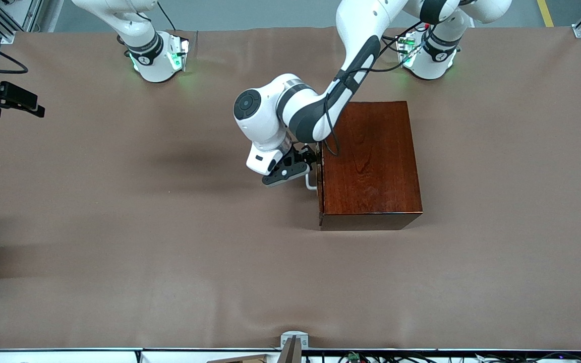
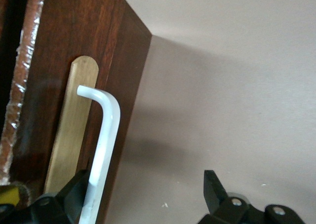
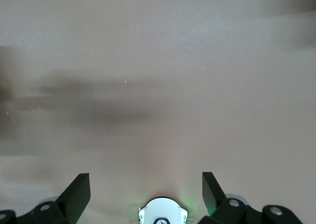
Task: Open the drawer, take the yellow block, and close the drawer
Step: 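Pull the handle outward with the left gripper to slide the drawer open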
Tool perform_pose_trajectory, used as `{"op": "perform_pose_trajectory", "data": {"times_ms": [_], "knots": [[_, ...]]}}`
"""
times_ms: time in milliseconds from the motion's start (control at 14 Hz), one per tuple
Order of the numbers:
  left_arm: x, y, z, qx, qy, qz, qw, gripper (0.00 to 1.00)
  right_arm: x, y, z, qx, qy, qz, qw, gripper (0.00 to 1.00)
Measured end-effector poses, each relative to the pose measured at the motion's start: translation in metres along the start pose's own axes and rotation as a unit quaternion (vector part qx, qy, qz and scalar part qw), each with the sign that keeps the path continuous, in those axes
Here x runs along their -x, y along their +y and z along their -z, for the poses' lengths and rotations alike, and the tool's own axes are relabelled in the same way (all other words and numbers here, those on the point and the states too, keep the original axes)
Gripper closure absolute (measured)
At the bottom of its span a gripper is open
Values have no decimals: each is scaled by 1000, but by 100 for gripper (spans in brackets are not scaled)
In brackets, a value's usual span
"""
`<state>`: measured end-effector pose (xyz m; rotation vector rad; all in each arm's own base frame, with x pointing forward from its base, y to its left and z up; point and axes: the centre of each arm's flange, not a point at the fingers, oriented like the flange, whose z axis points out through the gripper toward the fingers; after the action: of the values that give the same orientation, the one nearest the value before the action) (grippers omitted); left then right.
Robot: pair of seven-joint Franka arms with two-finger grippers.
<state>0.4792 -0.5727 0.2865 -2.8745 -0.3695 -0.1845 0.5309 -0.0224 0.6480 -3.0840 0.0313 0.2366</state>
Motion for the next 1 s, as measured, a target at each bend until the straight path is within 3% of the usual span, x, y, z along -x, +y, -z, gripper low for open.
{"op": "perform_pose_trajectory", "data": {"times_ms": [429,1000], "knots": [[13,20,16,71,-2,23,997,0,0,0,0,0,0,0,1000,0],[22,32,25,114,0,40,993,0,0,0,0,0,0,0,1000,0]]}}
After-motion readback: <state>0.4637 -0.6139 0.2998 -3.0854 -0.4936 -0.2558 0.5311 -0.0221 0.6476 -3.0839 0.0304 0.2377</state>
